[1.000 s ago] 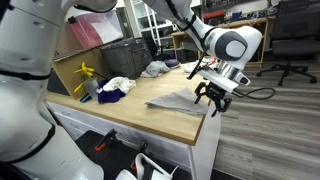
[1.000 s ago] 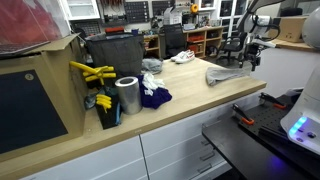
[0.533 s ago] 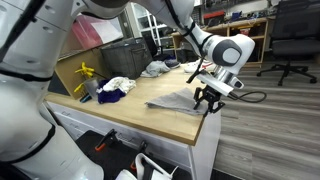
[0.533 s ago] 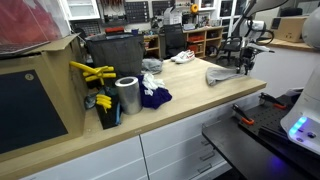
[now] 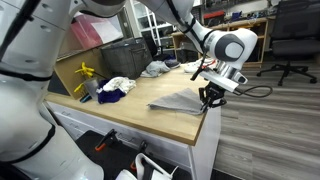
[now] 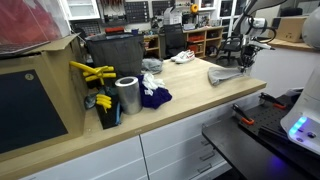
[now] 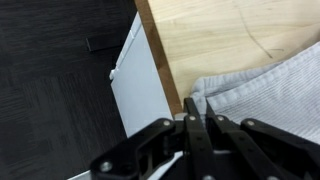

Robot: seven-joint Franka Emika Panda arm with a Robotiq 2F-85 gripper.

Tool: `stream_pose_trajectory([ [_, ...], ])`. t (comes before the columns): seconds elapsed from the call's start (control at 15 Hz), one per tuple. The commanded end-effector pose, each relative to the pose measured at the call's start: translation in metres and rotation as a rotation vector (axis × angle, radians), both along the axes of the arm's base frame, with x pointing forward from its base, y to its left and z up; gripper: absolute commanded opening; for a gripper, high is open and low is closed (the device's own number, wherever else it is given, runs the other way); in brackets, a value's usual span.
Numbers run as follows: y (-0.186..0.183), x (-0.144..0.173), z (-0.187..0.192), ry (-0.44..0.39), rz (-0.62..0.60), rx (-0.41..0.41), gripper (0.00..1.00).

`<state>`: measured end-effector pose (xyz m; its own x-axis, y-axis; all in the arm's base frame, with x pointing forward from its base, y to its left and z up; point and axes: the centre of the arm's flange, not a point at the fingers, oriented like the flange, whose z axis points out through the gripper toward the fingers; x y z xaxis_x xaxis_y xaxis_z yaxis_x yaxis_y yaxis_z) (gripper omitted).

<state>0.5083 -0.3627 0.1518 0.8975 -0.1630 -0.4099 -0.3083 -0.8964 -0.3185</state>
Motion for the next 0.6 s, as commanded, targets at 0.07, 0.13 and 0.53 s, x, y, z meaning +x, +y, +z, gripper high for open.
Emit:
stream_pose_trajectory([
  [0.07,0.01,-0.012,0.035,-0.007,0.079,-0.051,0.34],
  [0.13,0.011,-0.015,0.038,-0.005,0.094,-0.065,0.4],
  [0.53,0.015,-0.028,0.049,0.019,0.15,-0.105,0.34],
])
